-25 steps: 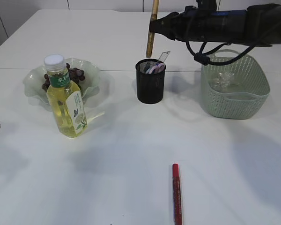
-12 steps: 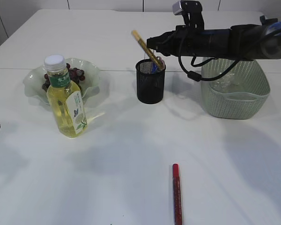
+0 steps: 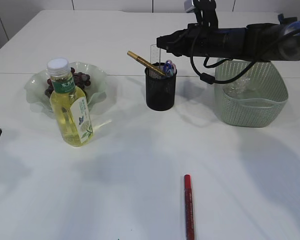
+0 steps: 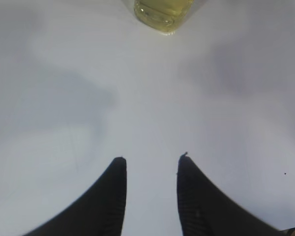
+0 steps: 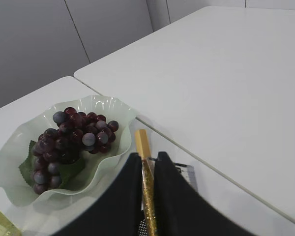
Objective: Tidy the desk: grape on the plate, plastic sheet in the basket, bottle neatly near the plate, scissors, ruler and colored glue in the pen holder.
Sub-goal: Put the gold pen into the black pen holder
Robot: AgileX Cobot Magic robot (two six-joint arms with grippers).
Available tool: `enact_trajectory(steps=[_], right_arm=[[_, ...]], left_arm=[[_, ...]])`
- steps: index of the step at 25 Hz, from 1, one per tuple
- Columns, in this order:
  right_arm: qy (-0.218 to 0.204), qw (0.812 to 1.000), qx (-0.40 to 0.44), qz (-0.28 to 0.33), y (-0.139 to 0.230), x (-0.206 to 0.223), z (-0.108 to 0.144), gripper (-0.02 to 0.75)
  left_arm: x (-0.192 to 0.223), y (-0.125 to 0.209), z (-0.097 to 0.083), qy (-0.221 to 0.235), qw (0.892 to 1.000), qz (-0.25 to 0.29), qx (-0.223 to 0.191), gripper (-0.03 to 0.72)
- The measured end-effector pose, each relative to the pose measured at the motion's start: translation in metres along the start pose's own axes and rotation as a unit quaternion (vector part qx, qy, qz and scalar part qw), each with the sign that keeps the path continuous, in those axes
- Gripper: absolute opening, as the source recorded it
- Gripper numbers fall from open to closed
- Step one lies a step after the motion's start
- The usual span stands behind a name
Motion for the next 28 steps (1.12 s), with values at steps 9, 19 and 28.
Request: enact_trajectory(steps=[9,19,28], right_arm=[[0.000,1.000,0.000,0.000,0.0000,0.0000,0.0000,0.088],[0.000,1.000,0.003,0.000,0.0000,0.0000,0.0000,0.088],[0.000,0.996,0.034,0.088,0.0055,-0.0090,0.0081,0.224]], left_arm=[[0.0000,0.0000,0.0000,0.000,1.000,0.000,0.000,0.254],[0.0000,0.0000,0.0000,0.000,1.000,0.000,0.000,0.254],[0.0000,0.0000,0.0000,0.000,1.000,0.000,0.000,0.254]])
Point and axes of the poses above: a point on each arm's last joint axis where the gripper is mounted, x pointing out along that axis toward the gripper, z along the wrist's bending axis when the last joint is at zero, y = z × x, the point moved 4 cm from there along x, pointing out along that axis toward the gripper, and after that the axes turned 4 degrees about x, right-handed, at the moved point
